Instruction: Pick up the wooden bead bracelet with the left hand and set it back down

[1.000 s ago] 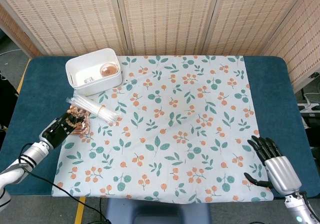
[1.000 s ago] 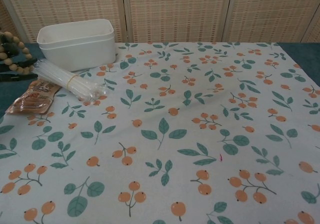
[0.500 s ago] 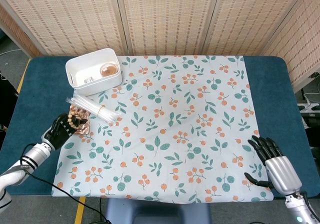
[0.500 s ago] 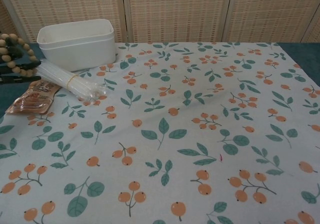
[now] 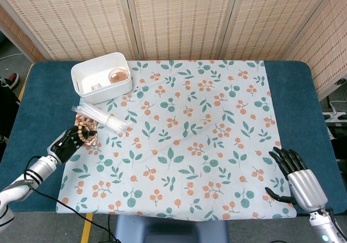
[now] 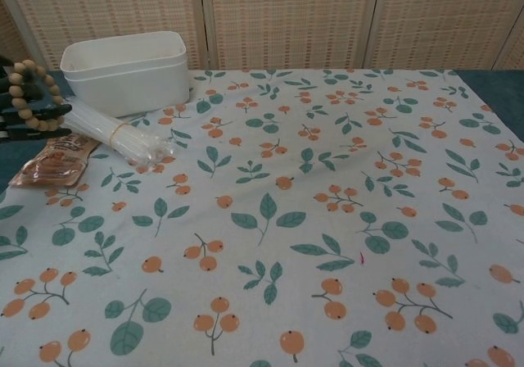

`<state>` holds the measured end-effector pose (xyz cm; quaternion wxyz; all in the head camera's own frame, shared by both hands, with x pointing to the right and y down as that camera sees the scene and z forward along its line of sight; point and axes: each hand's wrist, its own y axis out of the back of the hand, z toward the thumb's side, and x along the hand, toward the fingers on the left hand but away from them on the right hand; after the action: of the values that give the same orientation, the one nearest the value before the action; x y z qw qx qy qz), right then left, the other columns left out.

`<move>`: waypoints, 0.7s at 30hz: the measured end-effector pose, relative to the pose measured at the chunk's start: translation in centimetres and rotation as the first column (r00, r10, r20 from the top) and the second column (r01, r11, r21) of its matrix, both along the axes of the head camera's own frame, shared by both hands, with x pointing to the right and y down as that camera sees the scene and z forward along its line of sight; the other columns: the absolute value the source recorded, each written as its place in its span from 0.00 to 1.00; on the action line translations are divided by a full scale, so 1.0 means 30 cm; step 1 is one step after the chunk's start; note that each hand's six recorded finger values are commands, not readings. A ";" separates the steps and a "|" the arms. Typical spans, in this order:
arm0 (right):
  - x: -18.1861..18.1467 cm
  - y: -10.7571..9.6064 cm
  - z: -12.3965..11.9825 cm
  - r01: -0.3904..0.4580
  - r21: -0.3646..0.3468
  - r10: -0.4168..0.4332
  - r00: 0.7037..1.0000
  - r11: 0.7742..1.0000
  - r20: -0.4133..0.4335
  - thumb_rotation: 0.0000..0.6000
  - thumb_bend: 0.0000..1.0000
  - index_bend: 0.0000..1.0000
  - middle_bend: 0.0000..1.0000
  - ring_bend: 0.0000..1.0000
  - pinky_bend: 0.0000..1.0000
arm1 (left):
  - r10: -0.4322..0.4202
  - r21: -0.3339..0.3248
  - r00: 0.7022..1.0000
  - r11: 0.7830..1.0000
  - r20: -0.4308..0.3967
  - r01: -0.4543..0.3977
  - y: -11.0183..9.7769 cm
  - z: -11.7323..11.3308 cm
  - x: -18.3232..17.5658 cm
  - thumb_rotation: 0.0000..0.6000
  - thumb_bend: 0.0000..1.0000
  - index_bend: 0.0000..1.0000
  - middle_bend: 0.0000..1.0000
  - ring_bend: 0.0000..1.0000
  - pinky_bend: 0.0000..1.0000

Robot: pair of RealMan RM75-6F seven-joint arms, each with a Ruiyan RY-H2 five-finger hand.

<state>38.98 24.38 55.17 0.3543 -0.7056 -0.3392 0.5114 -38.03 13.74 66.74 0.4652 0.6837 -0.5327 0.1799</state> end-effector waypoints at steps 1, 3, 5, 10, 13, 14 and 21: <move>0.000 0.000 -0.001 0.000 0.000 0.000 1.000 1.000 0.001 0.68 0.20 0.00 0.00 0.00 0.00 | 0.003 0.003 1.000 1.000 0.002 -0.003 0.001 0.000 0.001 0.99 0.75 0.52 0.59 0.25 0.04; 0.000 0.001 -0.003 0.000 0.002 0.000 1.000 1.000 0.002 0.69 0.20 0.00 0.00 0.00 0.00 | 0.005 0.006 1.000 1.000 0.003 -0.005 0.003 0.001 0.004 1.00 0.79 0.52 0.59 0.25 0.04; 0.000 0.001 -0.005 0.000 0.004 0.000 1.000 1.000 0.002 0.69 0.20 0.00 0.00 0.00 0.00 | 0.004 0.006 1.000 1.000 0.001 -0.004 0.003 0.001 0.005 1.00 0.84 0.52 0.59 0.25 0.04; 0.001 0.001 -0.008 0.000 0.005 0.000 1.000 1.000 0.004 0.69 0.20 0.00 0.00 0.00 0.00 | 0.014 0.007 1.000 1.000 0.006 -0.014 0.005 0.002 0.008 1.00 0.93 0.49 0.57 0.25 0.04; 0.000 0.002 -0.006 0.000 0.003 0.000 1.000 1.000 0.003 0.68 0.20 0.00 0.00 0.00 0.00 | 0.019 0.007 1.000 1.000 -0.001 -0.019 0.008 -0.001 0.012 1.00 0.93 0.47 0.56 0.24 0.04; 0.000 0.003 -0.006 0.001 0.003 -0.001 1.000 1.000 0.003 0.68 0.20 0.00 0.00 0.00 0.00 | 0.022 0.008 1.000 1.000 -0.003 -0.022 0.008 -0.003 0.013 1.00 0.92 0.47 0.56 0.24 0.04; -0.001 0.004 -0.004 0.002 0.001 -0.002 1.000 1.000 0.001 0.68 0.20 0.00 0.00 0.00 0.00 | 0.038 0.031 0.999 0.999 -0.002 -0.038 0.013 -0.009 0.015 0.82 0.57 0.44 0.52 0.22 0.04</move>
<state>38.93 24.48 55.05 0.3551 -0.7059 -0.3390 0.5106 -37.57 14.14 66.47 0.4519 0.7011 -0.5216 0.1796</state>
